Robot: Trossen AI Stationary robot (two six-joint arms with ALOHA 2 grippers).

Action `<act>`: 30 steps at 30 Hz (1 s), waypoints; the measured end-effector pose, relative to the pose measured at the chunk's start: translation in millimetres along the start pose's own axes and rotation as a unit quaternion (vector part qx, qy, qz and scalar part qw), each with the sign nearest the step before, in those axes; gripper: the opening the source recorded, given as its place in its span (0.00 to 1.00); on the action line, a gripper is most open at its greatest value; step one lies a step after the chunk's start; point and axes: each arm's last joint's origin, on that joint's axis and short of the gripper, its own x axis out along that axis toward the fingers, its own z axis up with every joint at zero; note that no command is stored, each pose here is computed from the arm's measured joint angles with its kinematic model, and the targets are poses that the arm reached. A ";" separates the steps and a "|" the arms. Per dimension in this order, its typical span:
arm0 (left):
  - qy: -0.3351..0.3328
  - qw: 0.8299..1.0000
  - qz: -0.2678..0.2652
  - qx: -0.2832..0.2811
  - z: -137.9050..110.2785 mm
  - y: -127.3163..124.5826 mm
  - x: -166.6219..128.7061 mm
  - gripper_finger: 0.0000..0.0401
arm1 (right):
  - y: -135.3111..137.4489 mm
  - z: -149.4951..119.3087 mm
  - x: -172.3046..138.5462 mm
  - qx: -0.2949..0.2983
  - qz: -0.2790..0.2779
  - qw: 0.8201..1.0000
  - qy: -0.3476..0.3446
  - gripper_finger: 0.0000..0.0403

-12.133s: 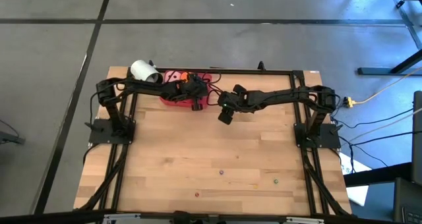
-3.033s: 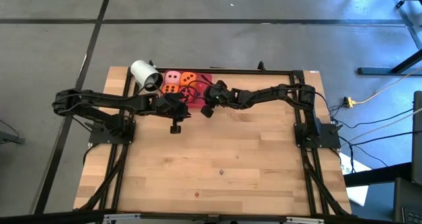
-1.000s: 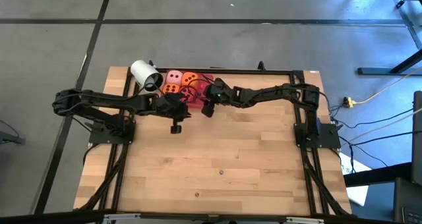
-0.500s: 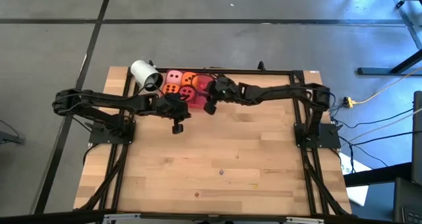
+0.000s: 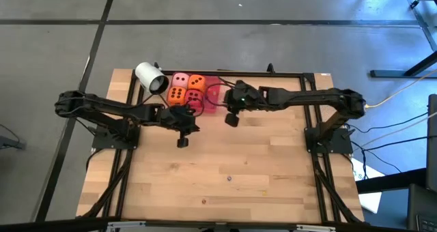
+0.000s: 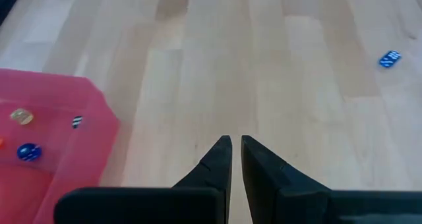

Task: Pick & Place Dice
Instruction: Put the small red die into the red bin

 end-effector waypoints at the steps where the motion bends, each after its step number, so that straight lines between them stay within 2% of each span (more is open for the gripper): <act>1: 0.000 1.000 -0.003 0.002 0.1 -2.0 -0.1 0.07 | 0.0 -2.0 -7.8 0.006 0.001 1.000 0.016 0.13; 6: -0.010 1.000 -0.015 0.011 2.0 -9.8 -0.4 0.07 | 0.4 -13.4 -42.6 0.014 0.005 0.996 0.088 0.09; 10: -0.032 0.999 -0.021 0.015 6.2 -14.1 -0.6 0.07 | 4.7 -22.9 -53.6 0.000 0.003 0.994 0.113 0.06; 17: -0.040 0.998 -0.034 0.021 7.7 -21.5 -1.3 0.07 | 23.3 -56.2 -48.0 -0.015 0.015 0.989 0.146 0.04; 23: -0.040 0.998 -0.040 0.019 7.6 -25.1 -1.7 0.07 | 25.1 -87.8 -38.3 0.021 -0.045 0.982 0.180 0.04; 30: -0.040 0.998 -0.039 0.019 7.6 -25.1 -1.7 0.07 | 22.7 -88.6 -36.4 0.011 -0.087 0.983 0.164 0.04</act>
